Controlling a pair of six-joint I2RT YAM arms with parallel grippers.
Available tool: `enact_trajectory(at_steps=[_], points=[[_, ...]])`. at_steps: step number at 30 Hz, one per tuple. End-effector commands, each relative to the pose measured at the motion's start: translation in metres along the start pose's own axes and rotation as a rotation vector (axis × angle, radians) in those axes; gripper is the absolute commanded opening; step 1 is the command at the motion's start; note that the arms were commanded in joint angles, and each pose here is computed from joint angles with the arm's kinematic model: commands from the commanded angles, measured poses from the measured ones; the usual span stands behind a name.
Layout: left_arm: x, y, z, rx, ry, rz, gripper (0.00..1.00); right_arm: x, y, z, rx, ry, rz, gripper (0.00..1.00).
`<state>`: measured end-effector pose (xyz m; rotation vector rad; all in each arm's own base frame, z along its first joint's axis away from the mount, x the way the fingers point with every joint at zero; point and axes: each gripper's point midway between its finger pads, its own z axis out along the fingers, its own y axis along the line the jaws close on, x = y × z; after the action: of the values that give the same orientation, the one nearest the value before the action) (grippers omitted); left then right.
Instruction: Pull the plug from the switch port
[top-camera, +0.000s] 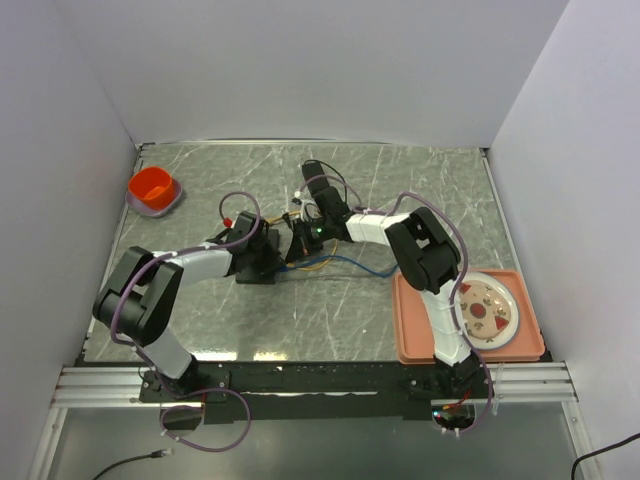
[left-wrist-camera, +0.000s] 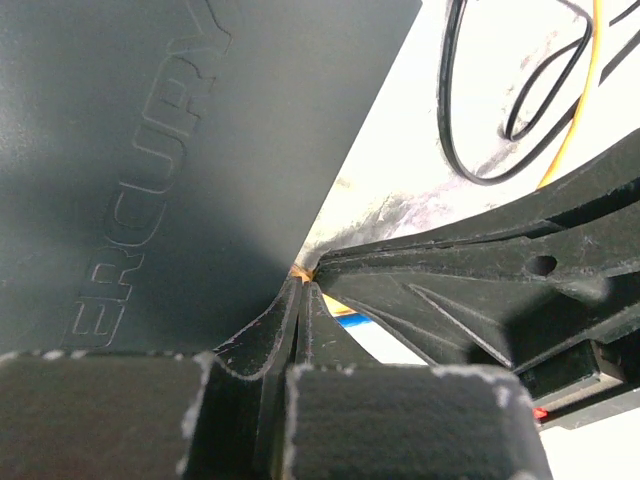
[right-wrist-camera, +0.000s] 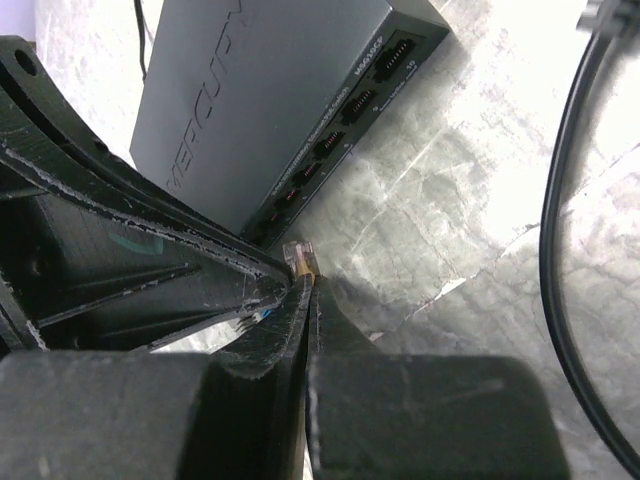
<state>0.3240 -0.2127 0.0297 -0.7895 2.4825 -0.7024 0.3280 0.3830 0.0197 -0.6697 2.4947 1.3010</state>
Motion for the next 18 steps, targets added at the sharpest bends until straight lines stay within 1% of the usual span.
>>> enact_trajectory(at_steps=[1, 6, 9, 10, 11, 12, 14, 15, 18], points=[[-0.017, 0.001, -0.003, -0.022, -0.061, 0.0, 0.01, 0.061, -0.043, -0.002, 0.184, 0.143, 0.1, 0.0], [-0.03, -0.026, -0.026, 0.067, -0.11, 0.037, 0.01, 0.044, -0.035, -0.014, 0.213, 0.091, 0.065, 0.0], [-0.035, -0.038, -0.043, 0.108, -0.133, 0.055, 0.03, 0.031, -0.03, -0.023, 0.25, 0.053, 0.042, 0.0], [-0.04, -0.037, -0.046, 0.102, -0.163, 0.057, 0.06, 0.027, -0.029, -0.025, 0.257, 0.035, 0.035, 0.02], [-0.043, -0.041, -0.052, 0.119, -0.175, 0.061, 0.07, 0.02, -0.023, -0.029, 0.255, 0.012, 0.023, 0.06], [-0.043, -0.041, -0.054, 0.119, -0.179, 0.067, 0.08, 0.017, -0.021, -0.033, 0.26, -0.003, 0.026, 0.18], [-0.045, -0.044, -0.062, 0.136, -0.195, 0.068, 0.11, 0.005, -0.013, -0.04, 0.264, -0.05, 0.01, 0.32], [-0.046, -0.043, -0.063, 0.136, -0.2, 0.074, 0.13, 0.001, -0.01, -0.043, 0.271, -0.066, 0.013, 0.43], [-0.044, -0.041, -0.067, 0.142, -0.204, 0.081, 0.18, -0.013, 0.0, -0.055, 0.288, -0.124, 0.002, 0.56]])
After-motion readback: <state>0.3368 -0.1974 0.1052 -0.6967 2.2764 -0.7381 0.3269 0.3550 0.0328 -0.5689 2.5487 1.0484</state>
